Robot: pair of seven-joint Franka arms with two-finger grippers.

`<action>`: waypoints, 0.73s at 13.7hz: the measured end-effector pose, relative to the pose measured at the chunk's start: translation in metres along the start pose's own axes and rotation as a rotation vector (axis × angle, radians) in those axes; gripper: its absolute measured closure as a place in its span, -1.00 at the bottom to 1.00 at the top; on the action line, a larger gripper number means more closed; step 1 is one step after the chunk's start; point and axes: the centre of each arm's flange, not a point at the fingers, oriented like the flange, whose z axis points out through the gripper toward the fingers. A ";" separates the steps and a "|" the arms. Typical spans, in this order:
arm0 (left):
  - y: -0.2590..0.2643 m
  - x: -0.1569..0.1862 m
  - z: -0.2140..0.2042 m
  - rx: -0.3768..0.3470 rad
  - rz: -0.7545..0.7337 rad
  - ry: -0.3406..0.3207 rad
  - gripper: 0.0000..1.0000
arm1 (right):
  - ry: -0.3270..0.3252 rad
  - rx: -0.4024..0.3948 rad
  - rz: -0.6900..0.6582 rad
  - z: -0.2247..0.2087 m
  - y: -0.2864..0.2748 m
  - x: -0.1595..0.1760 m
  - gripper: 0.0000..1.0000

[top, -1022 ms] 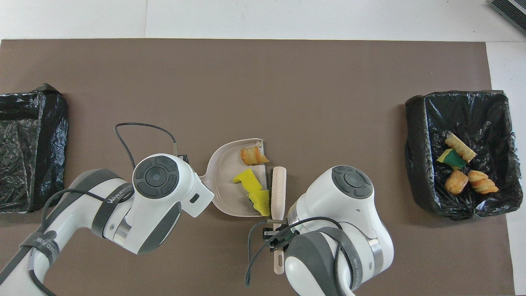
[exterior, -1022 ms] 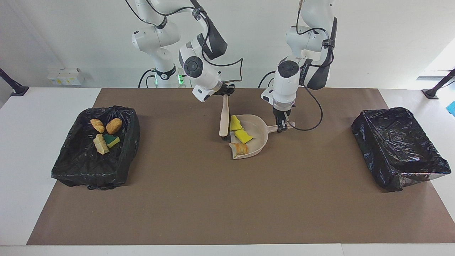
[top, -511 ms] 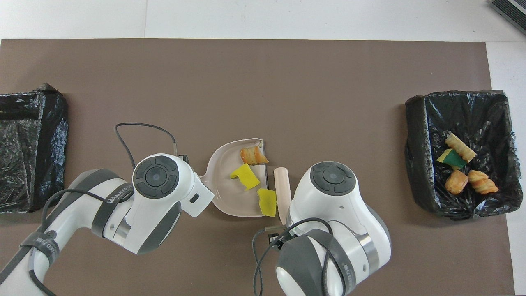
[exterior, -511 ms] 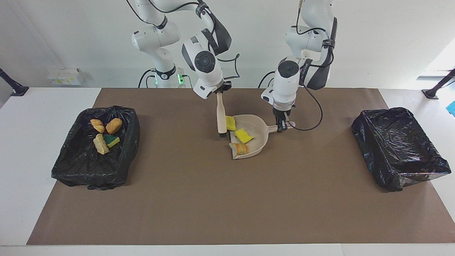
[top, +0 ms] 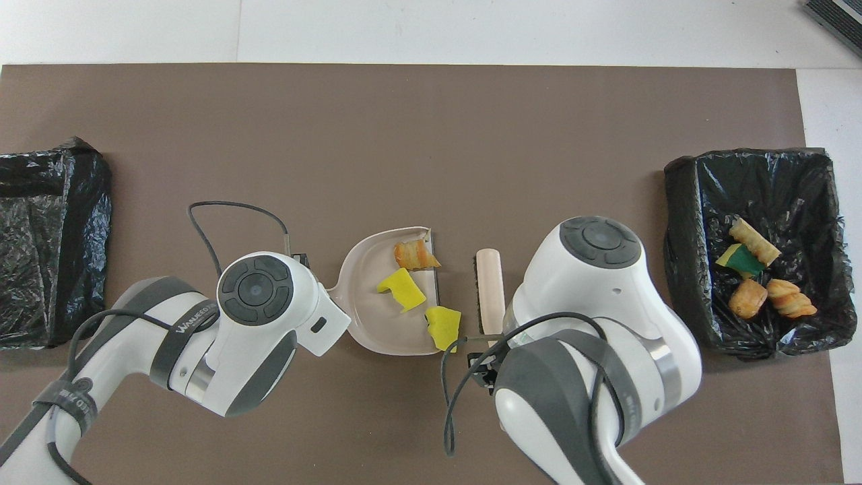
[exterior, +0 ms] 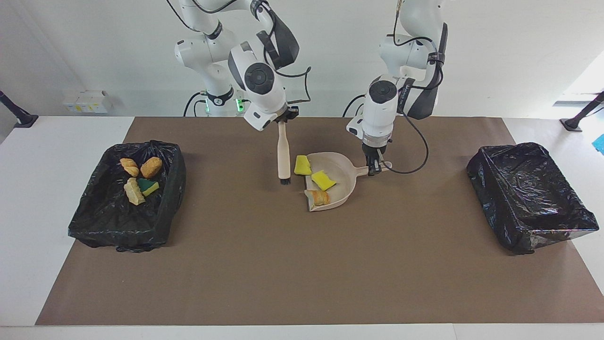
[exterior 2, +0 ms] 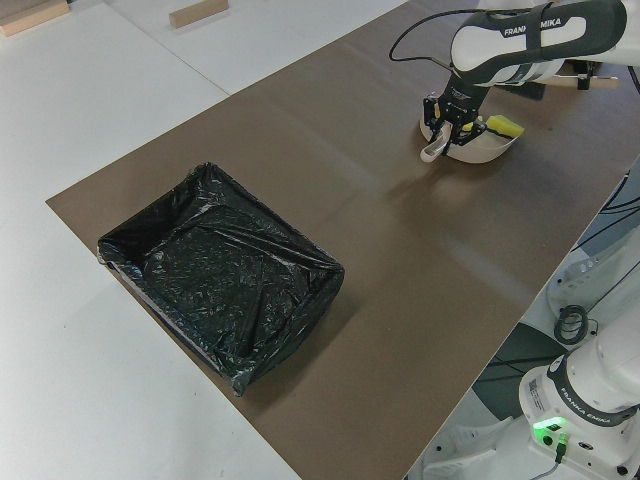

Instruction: Sweep and dump trash in bin

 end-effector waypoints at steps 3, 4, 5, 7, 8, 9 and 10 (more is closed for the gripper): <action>0.000 0.000 0.000 0.000 0.000 0.000 0.37 | 0.023 -0.037 -0.033 0.011 0.019 0.014 0.48; 0.000 0.000 0.000 -0.001 -0.001 0.000 0.37 | 0.024 -0.061 -0.047 0.027 0.016 0.015 0.48; 0.000 -0.001 0.001 -0.001 -0.002 0.000 0.37 | 0.026 -0.080 -0.068 0.045 0.006 0.015 0.48; -0.001 -0.002 0.002 0.001 0.001 0.002 0.37 | 0.039 -0.102 -0.101 0.074 -0.017 0.013 0.48; -0.001 -0.003 0.003 0.004 0.004 0.004 0.37 | 0.048 -0.108 -0.105 0.086 -0.028 0.013 0.48; -0.002 -0.004 0.003 0.006 0.005 0.006 0.37 | 0.059 -0.102 -0.102 0.096 -0.038 0.014 0.48; -0.003 -0.006 0.003 0.008 0.005 0.008 0.37 | 0.064 -0.078 -0.096 0.104 -0.048 0.016 0.48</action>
